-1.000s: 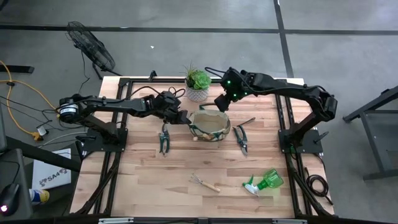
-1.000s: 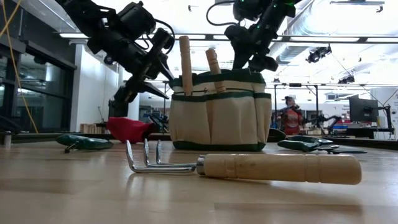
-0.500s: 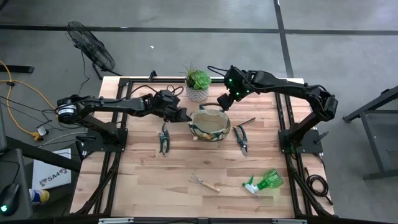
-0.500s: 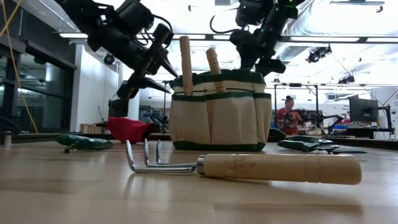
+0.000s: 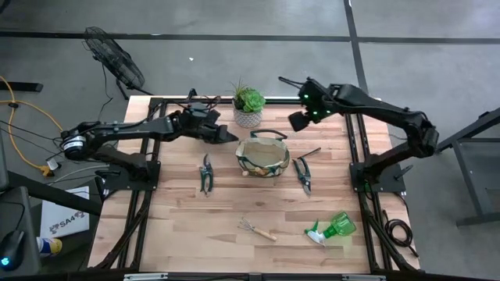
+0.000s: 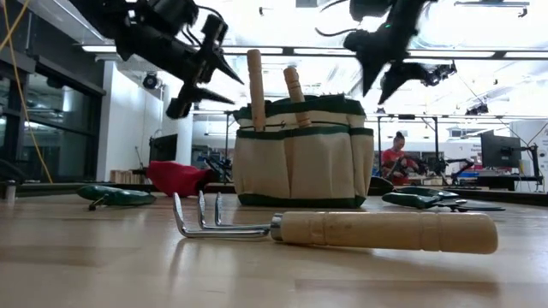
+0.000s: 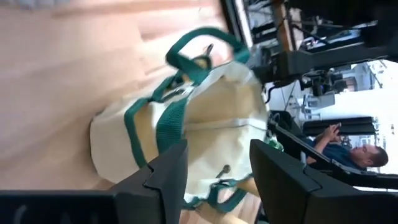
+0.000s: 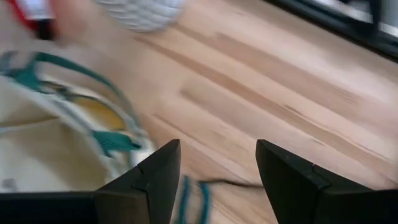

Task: Pick & Place Garden tools in Gardening bag
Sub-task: Put the bottom green shear scissor into the gardening bag

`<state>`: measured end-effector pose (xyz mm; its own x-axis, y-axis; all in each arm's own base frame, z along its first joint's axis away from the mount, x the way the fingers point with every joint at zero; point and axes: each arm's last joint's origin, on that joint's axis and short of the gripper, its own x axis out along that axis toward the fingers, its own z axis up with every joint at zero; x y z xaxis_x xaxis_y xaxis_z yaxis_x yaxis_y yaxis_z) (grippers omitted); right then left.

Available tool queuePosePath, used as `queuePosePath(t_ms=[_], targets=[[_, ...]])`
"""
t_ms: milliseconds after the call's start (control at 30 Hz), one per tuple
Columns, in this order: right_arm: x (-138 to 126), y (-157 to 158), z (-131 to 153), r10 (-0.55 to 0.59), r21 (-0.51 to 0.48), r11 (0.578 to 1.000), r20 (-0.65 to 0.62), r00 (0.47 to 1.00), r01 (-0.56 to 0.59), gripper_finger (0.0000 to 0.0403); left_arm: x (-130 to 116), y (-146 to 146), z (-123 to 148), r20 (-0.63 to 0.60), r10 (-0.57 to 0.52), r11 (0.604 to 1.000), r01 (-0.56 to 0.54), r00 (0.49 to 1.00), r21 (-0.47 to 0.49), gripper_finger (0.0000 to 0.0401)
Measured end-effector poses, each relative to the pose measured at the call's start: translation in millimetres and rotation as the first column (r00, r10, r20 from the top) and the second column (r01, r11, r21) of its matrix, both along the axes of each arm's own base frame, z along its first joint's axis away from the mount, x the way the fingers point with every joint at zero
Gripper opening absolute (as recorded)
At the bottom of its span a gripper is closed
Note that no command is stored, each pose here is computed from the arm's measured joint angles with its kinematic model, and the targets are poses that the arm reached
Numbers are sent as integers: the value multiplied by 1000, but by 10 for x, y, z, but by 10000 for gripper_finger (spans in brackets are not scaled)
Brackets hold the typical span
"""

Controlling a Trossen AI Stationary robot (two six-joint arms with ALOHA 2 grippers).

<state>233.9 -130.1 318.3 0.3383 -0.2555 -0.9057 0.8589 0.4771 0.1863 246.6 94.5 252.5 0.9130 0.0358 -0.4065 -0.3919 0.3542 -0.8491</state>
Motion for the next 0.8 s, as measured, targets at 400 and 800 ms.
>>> queuePosePath(t_ms=[400,800], targets=[[-464,354,-637,-275,218,937,-21,961,273,201,-243,-103,140,-62,-82,975,93,995,204,168],[-526,394,-1070,-643,310,736,42,765,602,201,-276,-131,92,-120,-159,954,184,980,235,168]])
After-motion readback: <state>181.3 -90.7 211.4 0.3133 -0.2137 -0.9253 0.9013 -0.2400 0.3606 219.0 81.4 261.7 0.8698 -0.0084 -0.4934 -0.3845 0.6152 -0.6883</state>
